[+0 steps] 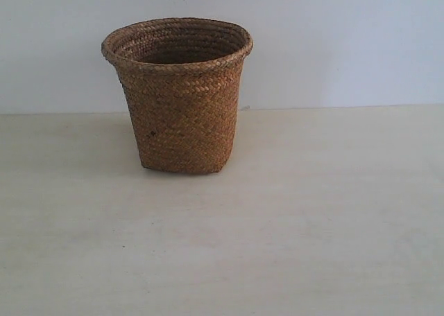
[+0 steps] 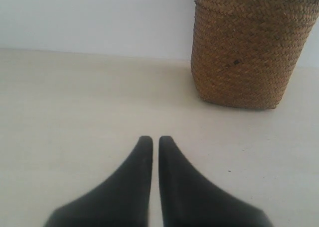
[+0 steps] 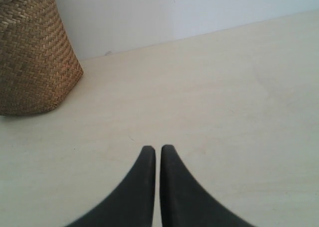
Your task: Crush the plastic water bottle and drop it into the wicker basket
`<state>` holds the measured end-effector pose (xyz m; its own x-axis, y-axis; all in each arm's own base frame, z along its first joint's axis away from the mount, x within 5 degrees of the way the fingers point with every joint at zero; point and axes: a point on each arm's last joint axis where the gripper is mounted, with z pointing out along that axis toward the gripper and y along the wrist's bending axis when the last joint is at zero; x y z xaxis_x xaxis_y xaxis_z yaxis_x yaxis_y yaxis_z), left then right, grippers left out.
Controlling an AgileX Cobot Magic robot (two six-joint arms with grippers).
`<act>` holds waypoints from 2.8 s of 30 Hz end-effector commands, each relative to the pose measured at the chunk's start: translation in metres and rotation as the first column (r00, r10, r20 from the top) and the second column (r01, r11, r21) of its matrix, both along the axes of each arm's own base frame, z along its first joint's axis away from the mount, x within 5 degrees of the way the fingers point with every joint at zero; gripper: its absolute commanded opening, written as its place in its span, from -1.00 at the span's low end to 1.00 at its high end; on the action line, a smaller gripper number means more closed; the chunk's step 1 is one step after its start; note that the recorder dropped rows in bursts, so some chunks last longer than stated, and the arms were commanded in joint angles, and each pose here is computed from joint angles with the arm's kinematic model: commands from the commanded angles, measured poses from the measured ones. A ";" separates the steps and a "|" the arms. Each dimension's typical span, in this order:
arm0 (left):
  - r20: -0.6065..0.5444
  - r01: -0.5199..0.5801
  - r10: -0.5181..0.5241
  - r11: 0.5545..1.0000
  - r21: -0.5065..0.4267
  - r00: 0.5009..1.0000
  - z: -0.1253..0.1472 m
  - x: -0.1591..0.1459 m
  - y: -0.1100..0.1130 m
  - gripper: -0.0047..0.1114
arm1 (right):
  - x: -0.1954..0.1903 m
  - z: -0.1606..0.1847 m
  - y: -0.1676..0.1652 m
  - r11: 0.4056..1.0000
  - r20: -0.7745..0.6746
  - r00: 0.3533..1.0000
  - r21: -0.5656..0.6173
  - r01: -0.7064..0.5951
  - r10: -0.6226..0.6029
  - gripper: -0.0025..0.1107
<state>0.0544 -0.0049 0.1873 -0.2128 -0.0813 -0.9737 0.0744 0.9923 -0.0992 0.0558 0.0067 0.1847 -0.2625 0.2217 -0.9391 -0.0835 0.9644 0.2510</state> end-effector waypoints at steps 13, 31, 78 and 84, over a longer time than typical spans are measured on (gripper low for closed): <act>-0.015 -0.008 0.008 1.000 -0.002 1.000 -0.002 0.000 0.000 -0.85 | 0.000 0.001 0.000 1.000 0.009 1.000 -0.001 0.001 -0.001 -0.96; -0.015 -0.007 0.007 1.000 0.000 1.000 -0.002 0.000 0.000 -0.85 | -0.003 0.045 0.001 0.983 0.462 0.885 0.181 -0.033 -0.056 -0.96; -0.015 -0.007 0.007 1.000 0.000 1.000 -0.002 0.000 0.000 -0.85 | -0.003 -0.004 -0.002 0.965 -0.002 1.000 -0.262 -0.015 0.015 -0.96; -0.015 -0.007 0.007 1.000 0.000 1.000 -0.002 0.000 0.000 -0.85 | -0.003 -0.004 -0.002 0.965 -0.002 1.000 -0.262 -0.015 0.015 -0.96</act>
<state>0.0541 -0.0047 0.1862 -0.2245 -0.0786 -0.9713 0.0712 0.9928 -0.0968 0.0532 0.0049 0.1806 -0.2703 -0.0333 -0.9622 -0.1014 0.9948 -0.0060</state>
